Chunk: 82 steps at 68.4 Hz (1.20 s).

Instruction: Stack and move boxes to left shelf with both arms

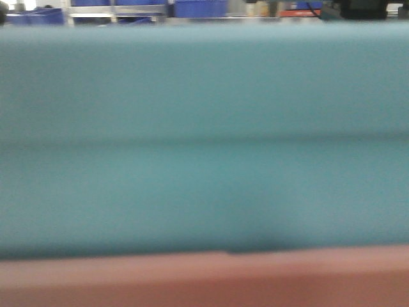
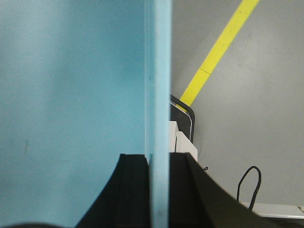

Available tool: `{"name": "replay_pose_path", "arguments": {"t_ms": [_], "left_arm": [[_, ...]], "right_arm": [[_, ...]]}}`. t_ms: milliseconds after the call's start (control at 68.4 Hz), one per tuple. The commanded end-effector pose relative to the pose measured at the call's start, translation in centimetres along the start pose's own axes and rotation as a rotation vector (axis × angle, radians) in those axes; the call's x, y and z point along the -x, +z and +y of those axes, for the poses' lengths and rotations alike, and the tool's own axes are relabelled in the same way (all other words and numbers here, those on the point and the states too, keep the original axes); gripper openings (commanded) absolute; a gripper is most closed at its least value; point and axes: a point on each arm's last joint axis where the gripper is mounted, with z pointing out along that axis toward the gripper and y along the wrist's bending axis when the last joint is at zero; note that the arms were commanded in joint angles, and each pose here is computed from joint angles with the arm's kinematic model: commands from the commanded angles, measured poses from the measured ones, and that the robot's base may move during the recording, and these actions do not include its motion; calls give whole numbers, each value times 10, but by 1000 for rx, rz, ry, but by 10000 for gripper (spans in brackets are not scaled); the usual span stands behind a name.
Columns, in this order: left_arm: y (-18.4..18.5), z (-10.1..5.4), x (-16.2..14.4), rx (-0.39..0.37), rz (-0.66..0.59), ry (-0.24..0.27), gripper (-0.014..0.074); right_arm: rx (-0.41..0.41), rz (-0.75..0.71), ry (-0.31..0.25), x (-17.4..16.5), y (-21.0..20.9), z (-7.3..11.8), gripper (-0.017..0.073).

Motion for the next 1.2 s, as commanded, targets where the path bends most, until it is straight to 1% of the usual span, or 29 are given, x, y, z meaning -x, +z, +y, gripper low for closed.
{"name": "replay_pose_path", "arguments": {"t_ms": [0, 146, 219, 293, 366, 541, 687, 1185], "left_arm": [[-18, 2, -5, -14, -10, 13, -3], [-19, 6, -1, 31, -56, 30, -3], [-19, 7, 0, 42, -64, 34, -3], [-19, 10, 2, 74, -89, 44, -3], [-19, 11, 2, 86, -94, 46, -3], [-19, 12, 1, 92, -75, 43, -3], [-19, 10, -2, 68, -49, 34, -3], [-19, 10, -2, 68, -49, 34, -3]], "right_arm": [[-6, -5, -1, -3, -18, -6, 56], [-6, -5, -1, -3, -18, -6, 56], [-6, -5, -1, -3, -18, -6, 56], [-6, -5, -1, -3, -18, -6, 56], [-6, -5, -1, -3, -18, -6, 56], [-6, -5, -1, -3, -18, -6, 56], [-6, -5, -1, -3, -18, -6, 56], [-6, -5, -1, -3, -18, -6, 56]]}}
